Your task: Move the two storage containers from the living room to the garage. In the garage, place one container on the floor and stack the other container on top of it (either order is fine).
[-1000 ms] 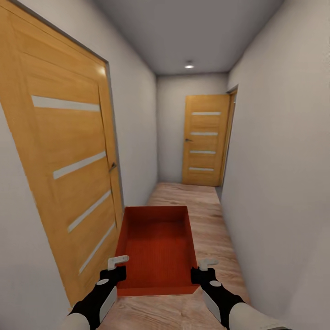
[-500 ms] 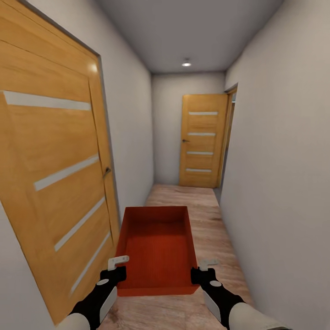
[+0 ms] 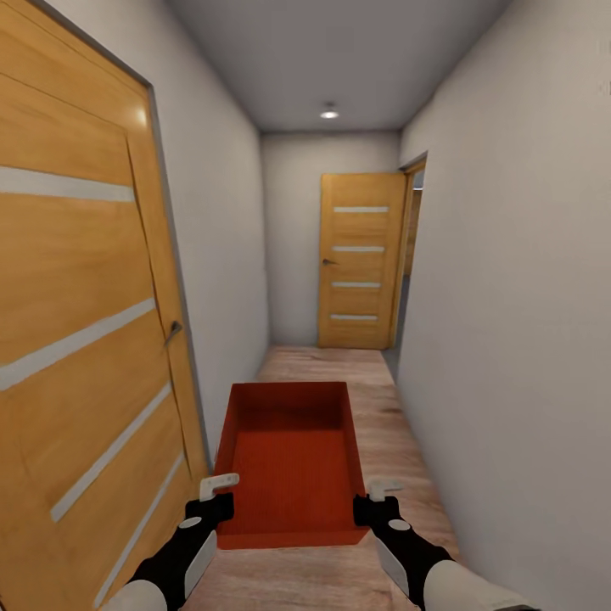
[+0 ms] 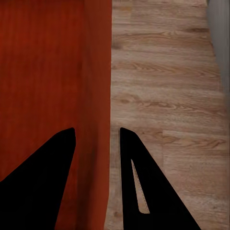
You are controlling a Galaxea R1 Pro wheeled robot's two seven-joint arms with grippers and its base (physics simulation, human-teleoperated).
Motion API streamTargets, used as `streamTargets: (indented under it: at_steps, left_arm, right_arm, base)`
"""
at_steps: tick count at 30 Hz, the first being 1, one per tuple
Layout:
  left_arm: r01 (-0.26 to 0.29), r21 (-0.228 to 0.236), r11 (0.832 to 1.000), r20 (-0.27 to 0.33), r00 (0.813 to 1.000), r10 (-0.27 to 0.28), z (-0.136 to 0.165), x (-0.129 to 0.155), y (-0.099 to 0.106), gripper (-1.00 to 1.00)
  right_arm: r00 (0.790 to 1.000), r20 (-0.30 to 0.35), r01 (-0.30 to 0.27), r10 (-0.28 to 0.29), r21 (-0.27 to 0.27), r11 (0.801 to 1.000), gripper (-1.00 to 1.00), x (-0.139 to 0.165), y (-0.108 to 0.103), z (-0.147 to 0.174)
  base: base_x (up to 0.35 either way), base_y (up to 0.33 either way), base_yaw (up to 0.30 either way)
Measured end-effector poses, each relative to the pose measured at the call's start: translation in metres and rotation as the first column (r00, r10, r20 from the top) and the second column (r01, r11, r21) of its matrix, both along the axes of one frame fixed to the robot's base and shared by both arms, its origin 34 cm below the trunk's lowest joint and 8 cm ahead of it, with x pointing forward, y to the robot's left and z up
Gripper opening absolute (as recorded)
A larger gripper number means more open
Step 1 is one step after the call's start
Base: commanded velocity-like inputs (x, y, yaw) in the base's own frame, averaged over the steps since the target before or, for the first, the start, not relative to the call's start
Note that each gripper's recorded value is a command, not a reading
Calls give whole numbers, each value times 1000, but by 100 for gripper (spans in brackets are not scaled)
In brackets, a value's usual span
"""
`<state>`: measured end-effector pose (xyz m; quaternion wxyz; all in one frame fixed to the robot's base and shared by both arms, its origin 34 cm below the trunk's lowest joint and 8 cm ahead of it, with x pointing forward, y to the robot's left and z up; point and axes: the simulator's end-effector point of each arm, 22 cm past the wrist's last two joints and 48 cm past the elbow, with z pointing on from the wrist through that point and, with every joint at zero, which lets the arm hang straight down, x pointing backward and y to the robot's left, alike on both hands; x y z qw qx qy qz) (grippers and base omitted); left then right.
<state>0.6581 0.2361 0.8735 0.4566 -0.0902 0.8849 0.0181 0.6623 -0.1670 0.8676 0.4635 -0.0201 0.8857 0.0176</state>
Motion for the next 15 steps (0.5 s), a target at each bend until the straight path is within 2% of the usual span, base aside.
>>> streamTargets:
  at_steps: [15]
  left_arm:
    - [0,0,1000,-1,1000,0,0,0,0,-100]
  right_arm:
    - [1000,-1,0,0,-1,1000,-100,0,0,0]
  base:
    - [322,2,-219]
